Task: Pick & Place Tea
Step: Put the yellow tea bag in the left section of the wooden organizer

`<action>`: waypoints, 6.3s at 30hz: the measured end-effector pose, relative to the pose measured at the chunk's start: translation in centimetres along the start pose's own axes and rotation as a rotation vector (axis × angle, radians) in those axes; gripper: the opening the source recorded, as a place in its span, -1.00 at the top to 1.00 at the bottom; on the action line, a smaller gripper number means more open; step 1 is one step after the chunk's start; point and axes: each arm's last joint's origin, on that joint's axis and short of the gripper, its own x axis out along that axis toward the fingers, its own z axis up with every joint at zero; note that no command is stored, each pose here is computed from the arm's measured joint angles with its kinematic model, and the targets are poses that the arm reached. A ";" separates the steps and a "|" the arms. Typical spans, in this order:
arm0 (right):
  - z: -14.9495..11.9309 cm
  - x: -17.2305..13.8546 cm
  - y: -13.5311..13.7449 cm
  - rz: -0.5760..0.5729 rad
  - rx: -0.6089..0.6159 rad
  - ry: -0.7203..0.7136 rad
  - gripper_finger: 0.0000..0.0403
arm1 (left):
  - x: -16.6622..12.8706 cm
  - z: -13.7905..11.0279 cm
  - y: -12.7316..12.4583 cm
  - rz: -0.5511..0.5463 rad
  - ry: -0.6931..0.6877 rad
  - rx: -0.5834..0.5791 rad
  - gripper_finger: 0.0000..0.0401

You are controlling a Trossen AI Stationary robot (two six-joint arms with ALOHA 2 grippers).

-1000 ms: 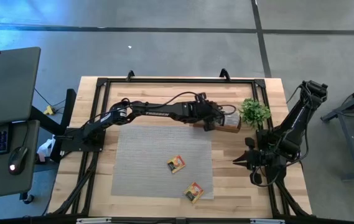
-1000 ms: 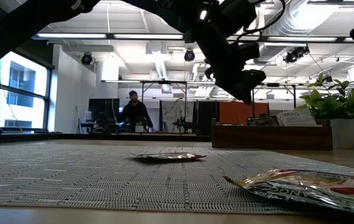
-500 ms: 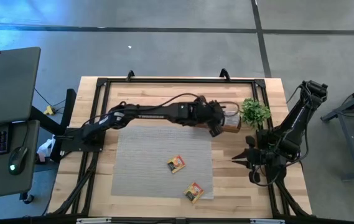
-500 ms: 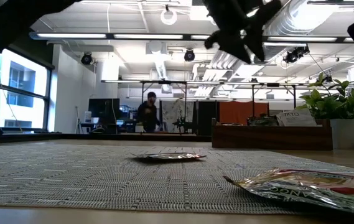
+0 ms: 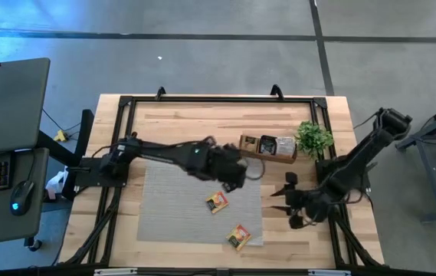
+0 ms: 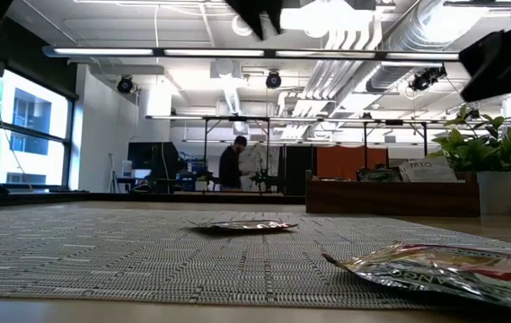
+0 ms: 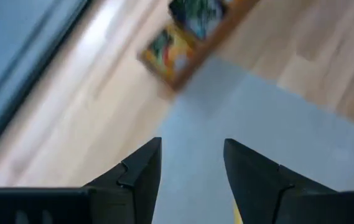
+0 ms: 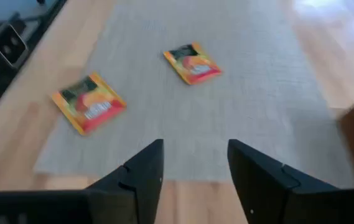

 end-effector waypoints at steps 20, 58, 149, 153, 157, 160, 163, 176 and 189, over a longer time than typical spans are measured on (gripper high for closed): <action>-1.9 10.2 1.9 0.083 0.059 -0.058 0.07 | 6.1 -15.2 -10.3 0.037 0.416 -0.360 0.15; 3.4 15.2 -1.5 -0.017 0.077 -0.085 0.19 | -3.1 -19.5 -10.2 0.042 0.083 -0.248 0.15; -0.2 20.3 -3.8 0.027 0.128 -0.049 0.32 | 10.9 -21.8 -6.0 -0.429 -0.047 -0.881 0.25; -0.2 20.3 -3.8 0.011 0.128 -0.051 0.32 | 10.9 -21.7 -6.0 -0.432 -0.046 -0.874 0.48; -0.2 20.3 -3.8 0.009 0.115 -0.052 0.32 | 10.9 -21.7 -6.0 -0.431 -0.053 -0.846 0.76; -0.2 20.2 -3.6 0.010 0.129 -0.055 0.32 | 10.9 -21.7 -6.0 -0.430 -0.060 -0.823 0.95; 0.2 19.8 -3.5 0.012 0.122 -0.059 0.32 | 10.9 -21.7 -6.0 -0.430 -0.067 -0.807 0.96; 6.3 9.2 -2.0 0.067 0.018 -0.023 0.32 | 6.8 -14.0 -6.7 -0.399 -0.040 -0.551 0.99; 3.2 -3.1 -0.5 -0.012 0.058 0.089 0.32 | 6.7 0.3 2.4 -0.359 -0.224 -0.177 1.00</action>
